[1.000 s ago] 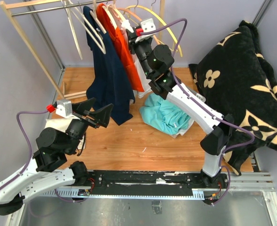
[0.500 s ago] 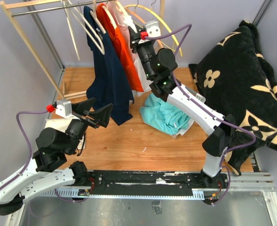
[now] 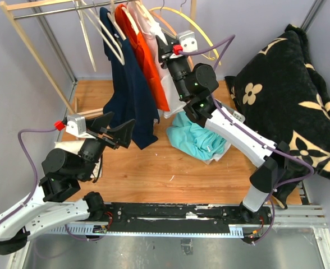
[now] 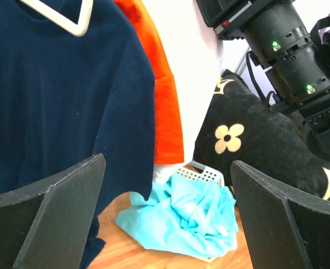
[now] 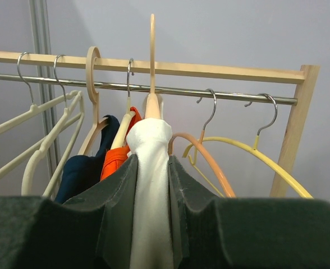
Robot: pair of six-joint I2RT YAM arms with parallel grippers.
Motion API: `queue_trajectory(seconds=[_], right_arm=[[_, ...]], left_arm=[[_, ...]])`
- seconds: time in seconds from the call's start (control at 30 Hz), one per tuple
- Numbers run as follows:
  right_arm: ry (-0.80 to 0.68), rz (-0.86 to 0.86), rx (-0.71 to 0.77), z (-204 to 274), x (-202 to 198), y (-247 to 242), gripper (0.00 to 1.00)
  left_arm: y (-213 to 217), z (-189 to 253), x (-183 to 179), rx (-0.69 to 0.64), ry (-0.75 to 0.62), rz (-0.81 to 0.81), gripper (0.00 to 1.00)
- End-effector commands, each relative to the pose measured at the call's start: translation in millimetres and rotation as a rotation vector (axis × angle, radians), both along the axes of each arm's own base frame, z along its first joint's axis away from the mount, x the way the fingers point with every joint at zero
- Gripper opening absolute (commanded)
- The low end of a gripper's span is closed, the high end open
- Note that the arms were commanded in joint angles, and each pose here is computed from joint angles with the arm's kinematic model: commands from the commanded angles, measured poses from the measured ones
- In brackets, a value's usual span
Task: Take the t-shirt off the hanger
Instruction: Pick up the hanger from the clothesline.
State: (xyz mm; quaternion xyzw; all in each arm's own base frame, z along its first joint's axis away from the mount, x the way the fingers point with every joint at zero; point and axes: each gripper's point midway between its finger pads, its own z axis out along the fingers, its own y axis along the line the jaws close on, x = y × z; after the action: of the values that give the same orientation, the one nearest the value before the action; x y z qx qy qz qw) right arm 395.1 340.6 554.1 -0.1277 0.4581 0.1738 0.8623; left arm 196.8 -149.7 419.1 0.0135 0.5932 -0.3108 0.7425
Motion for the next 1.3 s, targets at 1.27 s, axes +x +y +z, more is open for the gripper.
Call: queue_trajectory(seconds=[1.27], right_arm=[[-0.123, 0.104, 0.068, 12, -148, -126, 0.01]], left_arm=[[-45, 86, 29, 0.010, -0.159, 0.038, 0.99]])
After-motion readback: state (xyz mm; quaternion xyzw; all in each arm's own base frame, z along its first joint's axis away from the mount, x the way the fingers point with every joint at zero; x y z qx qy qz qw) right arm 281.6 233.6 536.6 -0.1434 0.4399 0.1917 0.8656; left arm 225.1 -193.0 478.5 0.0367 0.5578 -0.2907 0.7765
